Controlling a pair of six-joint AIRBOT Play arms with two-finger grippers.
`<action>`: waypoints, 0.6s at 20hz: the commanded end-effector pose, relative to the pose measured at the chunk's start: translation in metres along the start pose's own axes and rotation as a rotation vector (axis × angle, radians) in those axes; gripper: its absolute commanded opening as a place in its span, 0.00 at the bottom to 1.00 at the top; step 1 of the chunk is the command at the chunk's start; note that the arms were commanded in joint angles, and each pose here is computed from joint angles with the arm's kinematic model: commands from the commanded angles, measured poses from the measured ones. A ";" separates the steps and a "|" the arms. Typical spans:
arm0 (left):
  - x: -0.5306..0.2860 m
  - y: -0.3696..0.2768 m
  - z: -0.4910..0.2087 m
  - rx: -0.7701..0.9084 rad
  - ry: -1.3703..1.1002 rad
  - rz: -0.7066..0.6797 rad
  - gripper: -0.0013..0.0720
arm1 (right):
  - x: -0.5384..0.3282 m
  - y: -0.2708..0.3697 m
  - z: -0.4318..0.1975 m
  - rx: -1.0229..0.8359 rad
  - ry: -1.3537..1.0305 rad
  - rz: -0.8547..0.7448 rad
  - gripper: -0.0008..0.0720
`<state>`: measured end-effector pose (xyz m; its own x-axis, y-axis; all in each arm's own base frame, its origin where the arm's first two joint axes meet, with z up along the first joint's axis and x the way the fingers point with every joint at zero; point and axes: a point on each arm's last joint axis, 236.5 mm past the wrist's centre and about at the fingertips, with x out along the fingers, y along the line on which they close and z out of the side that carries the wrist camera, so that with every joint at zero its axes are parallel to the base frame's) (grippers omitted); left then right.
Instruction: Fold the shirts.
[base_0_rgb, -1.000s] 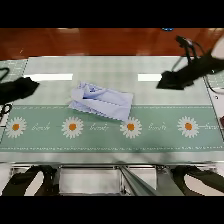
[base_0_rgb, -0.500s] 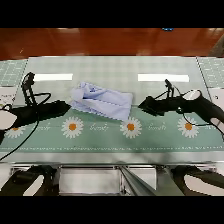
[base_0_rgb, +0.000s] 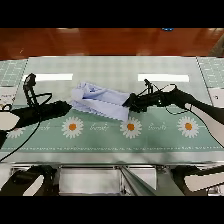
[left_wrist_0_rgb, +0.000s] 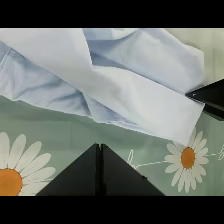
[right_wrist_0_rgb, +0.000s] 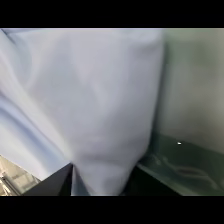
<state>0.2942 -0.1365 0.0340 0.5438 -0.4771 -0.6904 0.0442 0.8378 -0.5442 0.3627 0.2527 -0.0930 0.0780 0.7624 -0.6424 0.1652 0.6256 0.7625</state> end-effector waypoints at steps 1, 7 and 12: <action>0.001 0.000 0.002 -0.001 -0.008 0.000 0.04 | 0.008 0.019 0.002 -0.034 0.040 0.027 0.37; 0.001 0.000 0.002 -0.001 -0.009 0.001 0.04 | -0.026 0.095 0.030 -0.286 0.021 -0.023 0.04; 0.001 0.000 0.003 -0.001 -0.012 0.000 0.04 | -0.116 0.219 0.058 -0.597 -0.142 -0.056 0.04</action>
<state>0.2967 -0.1358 0.0350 0.5533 -0.4739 -0.6851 0.0428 0.8375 -0.5448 0.4356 0.3003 0.0775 0.1402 0.7711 -0.6211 -0.2926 0.6315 0.7180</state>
